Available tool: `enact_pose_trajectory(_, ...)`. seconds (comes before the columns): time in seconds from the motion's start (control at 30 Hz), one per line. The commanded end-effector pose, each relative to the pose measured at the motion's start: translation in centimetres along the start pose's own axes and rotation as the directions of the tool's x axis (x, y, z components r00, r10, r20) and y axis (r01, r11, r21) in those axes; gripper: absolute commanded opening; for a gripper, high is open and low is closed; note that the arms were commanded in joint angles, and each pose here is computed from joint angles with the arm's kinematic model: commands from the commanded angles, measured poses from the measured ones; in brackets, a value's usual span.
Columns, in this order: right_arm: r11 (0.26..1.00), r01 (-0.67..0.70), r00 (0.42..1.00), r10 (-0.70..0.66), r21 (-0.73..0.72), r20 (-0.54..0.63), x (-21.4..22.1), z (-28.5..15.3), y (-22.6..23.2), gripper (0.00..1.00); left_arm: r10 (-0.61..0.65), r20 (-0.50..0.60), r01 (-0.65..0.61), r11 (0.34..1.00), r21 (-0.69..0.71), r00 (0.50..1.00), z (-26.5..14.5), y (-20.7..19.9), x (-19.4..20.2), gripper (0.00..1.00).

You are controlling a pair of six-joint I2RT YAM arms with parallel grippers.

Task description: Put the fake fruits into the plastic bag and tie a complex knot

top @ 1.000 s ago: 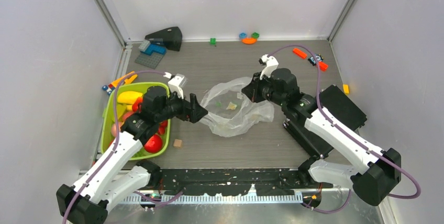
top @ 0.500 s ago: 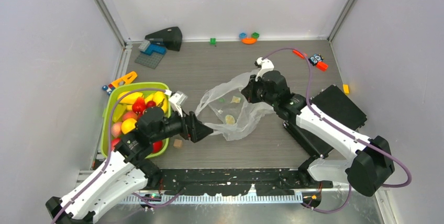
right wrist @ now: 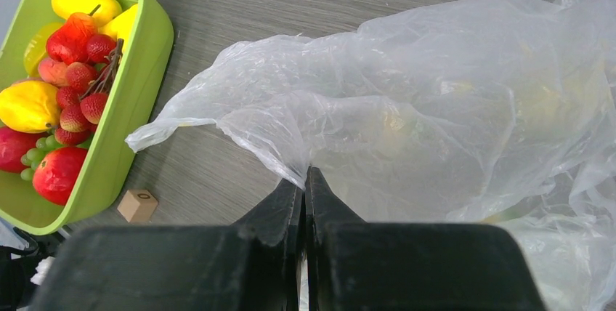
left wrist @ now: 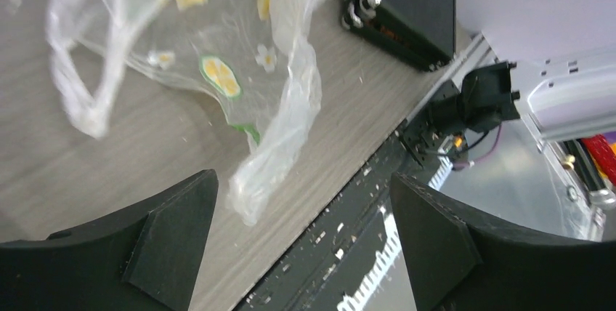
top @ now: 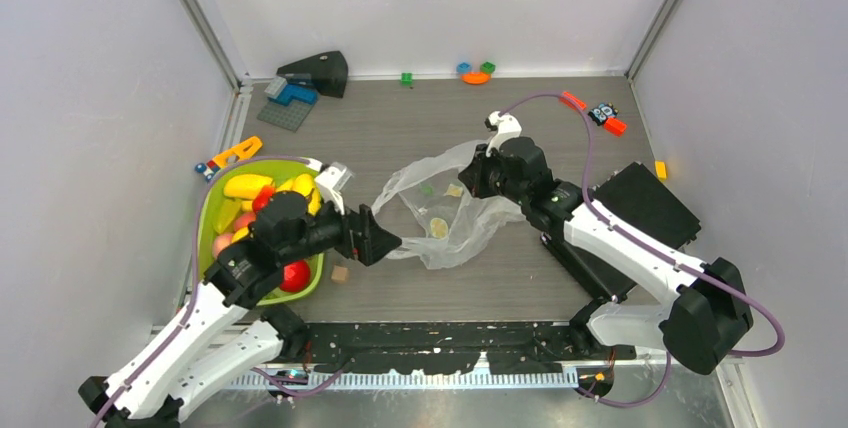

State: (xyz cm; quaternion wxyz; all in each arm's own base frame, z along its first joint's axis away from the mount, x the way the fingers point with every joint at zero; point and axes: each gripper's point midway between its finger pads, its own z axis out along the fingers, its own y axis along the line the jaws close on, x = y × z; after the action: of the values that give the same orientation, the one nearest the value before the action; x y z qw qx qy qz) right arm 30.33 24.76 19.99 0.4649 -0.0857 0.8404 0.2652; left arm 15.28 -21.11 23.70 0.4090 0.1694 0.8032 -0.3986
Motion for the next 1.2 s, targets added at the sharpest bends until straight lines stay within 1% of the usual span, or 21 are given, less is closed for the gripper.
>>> enact_pose_trajectory(0.0,0.999,-0.004,0.998,0.007,-0.051,0.068,-1.7,-0.5,1.4,0.05,0.079,0.050,-0.072,0.990,-0.121,0.996,-1.8,1.4,-3.3,0.94)
enact_pose_trajectory(0.1,0.999,-0.003,0.998,0.007,-0.054,0.068,-1.6,-0.6,1.4,0.05,0.057,0.026,-0.049,0.966,-0.252,0.998,-3.1,4.3,-4.3,0.95)
enact_pose_trajectory(0.17,0.998,-0.001,0.997,0.005,-0.055,0.072,-1.6,-0.6,1.4,0.05,0.039,0.010,-0.033,0.927,-0.372,0.999,-4.1,7.2,-4.5,0.95)
enact_pose_trajectory(0.23,0.998,-0.001,0.997,0.005,-0.056,0.076,-1.7,-0.8,1.4,0.05,-0.005,0.008,0.009,0.851,-0.524,1.000,-5.8,10.8,-4.3,0.97)
enact_pose_trajectory(0.3,0.998,0.000,0.997,0.006,-0.061,0.083,-1.9,-1.0,1.6,0.05,-0.030,0.029,0.042,0.767,-0.640,0.999,-7.6,13.8,-4.0,0.97)
enact_pose_trajectory(0.33,0.998,-0.001,0.996,0.006,-0.064,0.085,-1.8,-1.1,1.6,0.05,-0.031,0.043,0.052,0.714,-0.699,0.999,-8.7,15.1,-4.1,0.96)
enact_pose_trajectory(0.43,0.997,-0.003,0.995,0.010,-0.074,0.098,-2.0,-1.2,1.7,0.05,-0.056,0.066,0.086,0.600,-0.795,0.996,-10.7,17.8,-3.8,0.96)
enact_pose_trajectory(0.5,0.997,-0.005,0.995,0.013,-0.078,0.104,-2.1,-1.2,1.7,0.05,-0.119,0.143,0.184,0.504,-0.844,0.982,-11.8,19.8,-3.0,0.99)
enact_pose_trajectory(0.53,0.994,-0.002,0.996,0.012,-0.107,0.091,-1.8,-1.3,2.3,0.05,-0.163,0.197,0.251,0.459,-0.852,0.967,-12.4,21.0,-2.3,0.99)
enact_pose_trajectory(0.57,0.993,-0.003,0.996,0.014,-0.119,0.093,-1.8,-1.4,2.5,0.05,-0.174,0.258,0.308,0.429,-0.849,0.951,-12.8,21.6,-2.3,0.99)
enact_pose_trajectory(0.6,0.992,-0.003,0.996,0.014,-0.128,0.088,-1.6,-1.4,2.6,0.05,-0.189,0.307,0.358,0.393,-0.847,0.933,-13.1,22.4,-1.5,0.99)
enact_pose_trajectory(0.67,0.991,-0.003,0.996,0.015,-0.134,0.086,-1.4,-1.6,2.6,0.05,-0.188,0.400,0.441,0.335,-0.833,0.897,-13.6,23.4,-0.8,0.99)
enact_pose_trajectory(0.77,0.990,0.000,0.996,0.013,-0.139,0.090,-1.4,-1.9,2.6,0.05,-0.186,0.484,0.518,0.260,-0.815,0.855,-14.4,24.5,0.1,0.99)
enact_pose_trajectory(0.83,0.989,0.005,0.995,0.010,-0.147,0.101,-1.6,-2.3,2.8,0.05,-0.201,0.503,0.539,0.216,-0.814,0.841,-14.8,25.3,0.8,0.99)
enact_pose_trajectory(0.9,0.987,0.010,0.992,0.011,-0.159,0.126,-2.2,-2.5,3.0,0.05,-0.214,0.517,0.551,0.150,-0.821,0.829,-15.7,25.9,1.4,0.99)
enact_pose_trajectory(0.97,0.986,0.010,0.991,0.012,-0.168,0.133,-2.3,-2.6,3.2,0.05,-0.198,0.529,0.552,0.086,-0.829,0.825,-16.8,26.3,1.8,0.99)
enact_pose_trajectory(1.07,0.984,0.006,0.991,0.018,-0.179,0.133,-2.2,-2.6,3.3,0.05,-0.165,0.553,0.563,0.019,-0.826,0.817,-18.0,26.8,2.2,0.99)
enact_pose_trajectory(1.1,0.983,0.005,0.992,0.019,-0.183,0.128,-2.1,-2.5,3.4,0.05,-0.162,0.562,0.570,0.006,-0.822,0.811,-18.2,27.1,2.4,0.99)
enact_pose_trajectory(1.17,0.982,0.004,0.992,0.020,-0.187,0.128,-2.1,-2.5,3.5,0.05,-0.170,0.567,0.579,0.027,-0.815,0.806,-17.6,27.7,2.3,0.99)
